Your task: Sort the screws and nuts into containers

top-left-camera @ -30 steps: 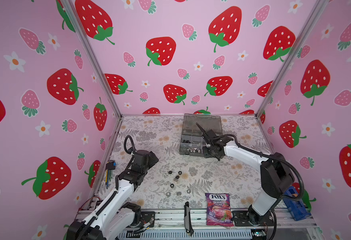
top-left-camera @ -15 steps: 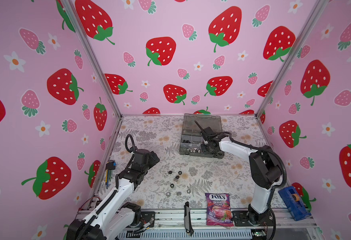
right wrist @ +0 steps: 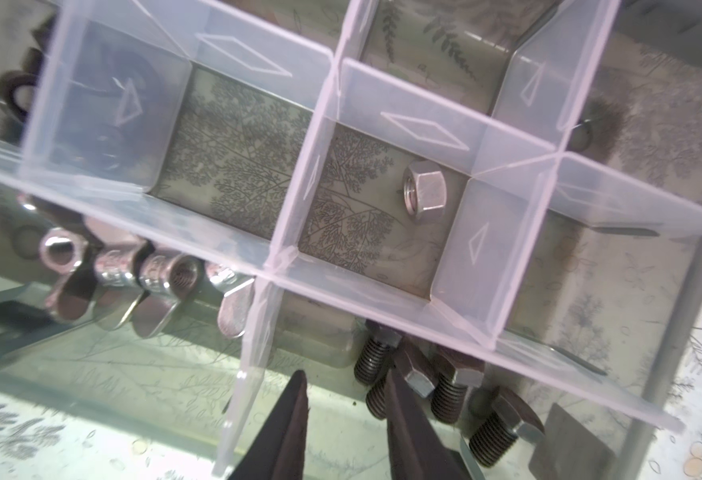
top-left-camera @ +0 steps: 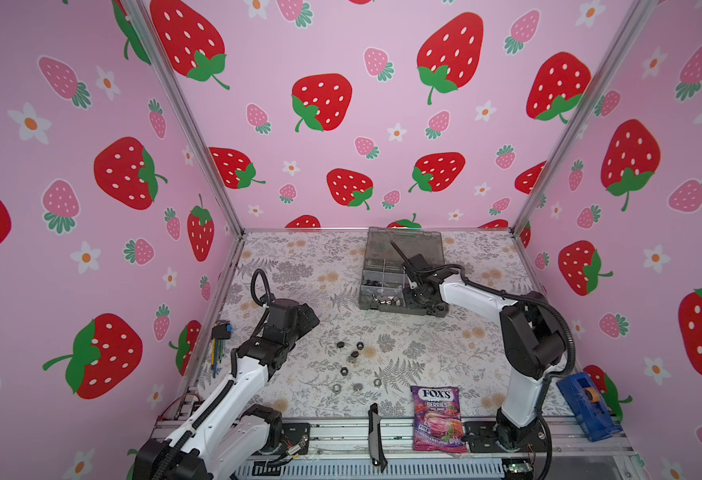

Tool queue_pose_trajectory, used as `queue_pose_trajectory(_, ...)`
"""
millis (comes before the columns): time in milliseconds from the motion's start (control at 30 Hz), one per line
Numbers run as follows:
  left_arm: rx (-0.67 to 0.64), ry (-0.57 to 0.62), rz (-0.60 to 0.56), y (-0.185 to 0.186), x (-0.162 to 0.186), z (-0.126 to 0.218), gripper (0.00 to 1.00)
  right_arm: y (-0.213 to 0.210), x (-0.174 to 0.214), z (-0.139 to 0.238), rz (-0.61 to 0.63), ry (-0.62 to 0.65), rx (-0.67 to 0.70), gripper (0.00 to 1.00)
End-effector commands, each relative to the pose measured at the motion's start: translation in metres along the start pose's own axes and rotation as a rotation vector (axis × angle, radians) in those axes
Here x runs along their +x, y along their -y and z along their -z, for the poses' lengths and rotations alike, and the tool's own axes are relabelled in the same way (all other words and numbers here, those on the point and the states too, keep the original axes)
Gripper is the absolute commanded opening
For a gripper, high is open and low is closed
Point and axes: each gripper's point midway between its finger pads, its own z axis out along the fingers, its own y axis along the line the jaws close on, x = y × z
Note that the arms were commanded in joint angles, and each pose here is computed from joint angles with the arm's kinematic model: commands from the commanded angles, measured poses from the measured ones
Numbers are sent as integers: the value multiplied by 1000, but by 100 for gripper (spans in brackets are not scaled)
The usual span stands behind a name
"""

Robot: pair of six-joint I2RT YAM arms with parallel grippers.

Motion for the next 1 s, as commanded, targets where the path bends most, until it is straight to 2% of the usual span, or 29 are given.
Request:
queue_pose_trajectory(0,3,15,14,5,-8,5,99,-5,-22,38,-4,106,-28,35)
queue_pose_trajectory(233,-17,34,30,1,-11,5,99,-35,-39,76,35,206,-83,35)
queue_pose_trajectory(433,-39,50,61,-5,-12,5,99,-84,-24,78,131,184,-152,35)
queue_pose_trajectory(767,-80,51,87,-16,-8,5,99,-183,54,69,422,45,-311,35)
queue_pose_trajectory(967,-175,54,129,-38,-4,10,99,-218,103,74,615,-13,-384,35)
